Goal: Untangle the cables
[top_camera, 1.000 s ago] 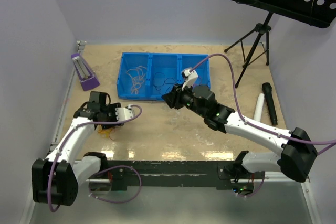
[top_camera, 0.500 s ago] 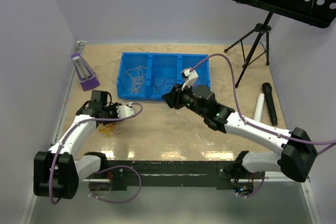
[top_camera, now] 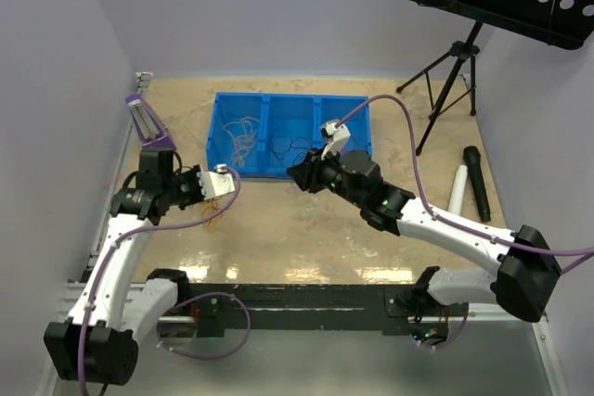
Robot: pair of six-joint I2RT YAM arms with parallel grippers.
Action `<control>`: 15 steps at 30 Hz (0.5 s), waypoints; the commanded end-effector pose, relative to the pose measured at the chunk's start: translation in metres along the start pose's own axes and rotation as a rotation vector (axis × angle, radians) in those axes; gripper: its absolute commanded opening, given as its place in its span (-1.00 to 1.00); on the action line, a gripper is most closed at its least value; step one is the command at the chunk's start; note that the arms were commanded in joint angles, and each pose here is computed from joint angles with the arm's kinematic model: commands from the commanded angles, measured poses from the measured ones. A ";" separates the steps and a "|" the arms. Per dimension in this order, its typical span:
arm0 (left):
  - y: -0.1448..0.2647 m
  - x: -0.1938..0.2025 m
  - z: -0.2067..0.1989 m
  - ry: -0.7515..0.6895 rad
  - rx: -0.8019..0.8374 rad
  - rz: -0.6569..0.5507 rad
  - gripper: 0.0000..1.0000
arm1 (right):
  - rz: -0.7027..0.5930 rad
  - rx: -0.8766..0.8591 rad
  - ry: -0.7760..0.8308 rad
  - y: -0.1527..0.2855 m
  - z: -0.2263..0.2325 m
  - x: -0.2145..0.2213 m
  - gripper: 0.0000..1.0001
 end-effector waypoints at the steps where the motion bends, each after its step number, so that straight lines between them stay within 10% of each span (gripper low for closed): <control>1: 0.050 -0.053 0.026 -0.007 -0.088 -0.223 -1.00 | -0.053 -0.058 -0.010 0.007 0.014 -0.014 -0.39; 15: 0.136 -0.131 0.037 -0.151 -0.225 -0.567 -1.00 | 0.143 -0.327 0.034 0.001 0.049 0.052 0.19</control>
Point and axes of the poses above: each gripper's point midway between its finger pads, its own y axis back along the fingers, its own z axis along the line the jaws close on, x = y × z, the point moved 5 cm from there along y, back along the fingers, and after that the axes turned 14 degrees about -y, right-handed, at the moved point
